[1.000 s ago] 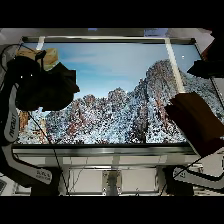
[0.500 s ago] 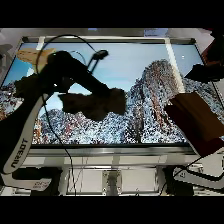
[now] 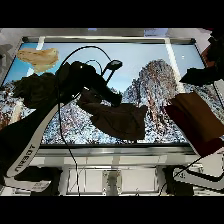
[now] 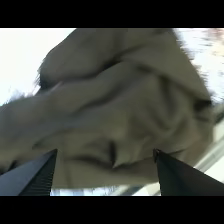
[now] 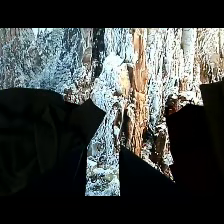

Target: Fold the shirts.

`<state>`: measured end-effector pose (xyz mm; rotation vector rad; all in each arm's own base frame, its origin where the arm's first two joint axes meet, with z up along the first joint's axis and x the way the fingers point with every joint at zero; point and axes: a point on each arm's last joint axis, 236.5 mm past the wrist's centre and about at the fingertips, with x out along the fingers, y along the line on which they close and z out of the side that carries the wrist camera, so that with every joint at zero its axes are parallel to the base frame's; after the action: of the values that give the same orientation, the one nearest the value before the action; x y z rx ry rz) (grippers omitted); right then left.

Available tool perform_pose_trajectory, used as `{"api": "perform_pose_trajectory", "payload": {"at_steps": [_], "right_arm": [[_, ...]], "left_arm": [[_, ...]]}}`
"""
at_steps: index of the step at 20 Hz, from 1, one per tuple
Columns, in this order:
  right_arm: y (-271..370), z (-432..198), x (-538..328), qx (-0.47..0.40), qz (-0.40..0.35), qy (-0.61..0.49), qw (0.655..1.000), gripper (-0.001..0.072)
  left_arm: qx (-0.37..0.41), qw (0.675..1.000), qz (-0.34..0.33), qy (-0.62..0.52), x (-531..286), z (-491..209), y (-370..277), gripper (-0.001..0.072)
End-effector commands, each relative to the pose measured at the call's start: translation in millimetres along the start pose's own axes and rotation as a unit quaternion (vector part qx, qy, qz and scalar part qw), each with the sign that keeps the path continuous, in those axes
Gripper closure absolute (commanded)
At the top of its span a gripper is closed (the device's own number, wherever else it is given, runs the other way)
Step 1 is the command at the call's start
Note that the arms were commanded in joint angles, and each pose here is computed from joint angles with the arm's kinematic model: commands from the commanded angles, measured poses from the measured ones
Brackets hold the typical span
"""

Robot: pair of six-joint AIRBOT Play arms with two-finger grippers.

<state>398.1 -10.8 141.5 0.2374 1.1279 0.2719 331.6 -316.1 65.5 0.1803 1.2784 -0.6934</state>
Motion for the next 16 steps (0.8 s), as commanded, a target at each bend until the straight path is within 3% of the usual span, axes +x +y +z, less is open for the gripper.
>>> {"api": "perform_pose_trajectory", "payload": {"at_steps": [1,5,9,16], "right_arm": [[4,-26,28,-0.004,0.016,0.045,0.999,0.0459],[2,-68,68,0.019,0.032,0.104,0.994,0.0459],[1,-85,84,0.006,0.040,0.123,0.992,0.0459],[0,-82,84,-0.007,0.039,0.116,0.992,0.0459]], "left_arm": [[-0.140,0.986,0.013,0.087,26,-50,21,0.0003],[-0.272,0.955,-0.088,0.085,87,-67,-21,0.0003],[-0.303,0.947,-0.097,0.043,104,-56,-40,0.0003],[-0.328,0.937,-0.076,0.096,100,-83,-51,0.0004]]}}
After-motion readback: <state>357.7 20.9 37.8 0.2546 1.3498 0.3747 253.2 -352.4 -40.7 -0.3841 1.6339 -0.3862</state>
